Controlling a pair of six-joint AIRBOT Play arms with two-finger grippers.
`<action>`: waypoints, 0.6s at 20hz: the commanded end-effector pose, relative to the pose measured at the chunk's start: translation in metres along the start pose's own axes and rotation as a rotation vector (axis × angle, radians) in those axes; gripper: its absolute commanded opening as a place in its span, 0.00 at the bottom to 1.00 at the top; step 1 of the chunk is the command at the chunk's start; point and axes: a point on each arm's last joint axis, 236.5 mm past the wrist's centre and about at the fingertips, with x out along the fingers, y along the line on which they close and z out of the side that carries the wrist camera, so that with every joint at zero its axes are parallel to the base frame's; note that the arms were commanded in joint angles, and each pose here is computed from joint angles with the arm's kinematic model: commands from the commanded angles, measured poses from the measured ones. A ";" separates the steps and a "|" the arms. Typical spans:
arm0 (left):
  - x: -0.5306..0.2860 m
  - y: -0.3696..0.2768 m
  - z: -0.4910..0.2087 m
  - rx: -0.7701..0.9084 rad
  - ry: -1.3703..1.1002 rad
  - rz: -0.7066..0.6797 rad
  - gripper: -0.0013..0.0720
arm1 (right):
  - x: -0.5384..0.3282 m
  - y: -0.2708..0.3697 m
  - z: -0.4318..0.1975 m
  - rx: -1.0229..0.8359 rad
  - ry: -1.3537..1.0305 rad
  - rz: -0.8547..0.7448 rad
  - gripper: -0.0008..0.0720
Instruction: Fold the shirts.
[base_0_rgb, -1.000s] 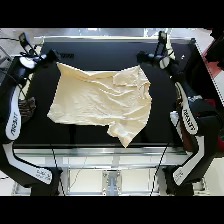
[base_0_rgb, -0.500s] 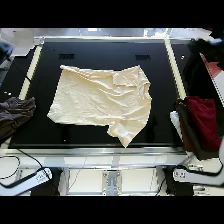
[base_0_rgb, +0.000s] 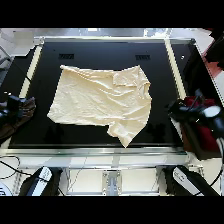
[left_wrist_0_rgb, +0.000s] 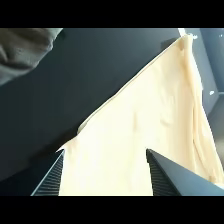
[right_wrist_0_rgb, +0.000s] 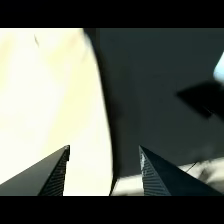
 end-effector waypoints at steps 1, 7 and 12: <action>0.004 0.012 -0.016 -0.098 0.009 -0.011 0.81 | 0.035 -0.014 -0.058 0.156 0.095 0.058 0.68; 0.004 0.012 -0.017 -0.098 0.016 -0.011 0.81 | 0.079 0.005 -0.083 0.152 0.138 0.073 0.69; 0.004 0.012 -0.017 -0.096 0.016 -0.010 0.81 | 0.086 0.008 -0.080 0.181 0.113 0.074 0.66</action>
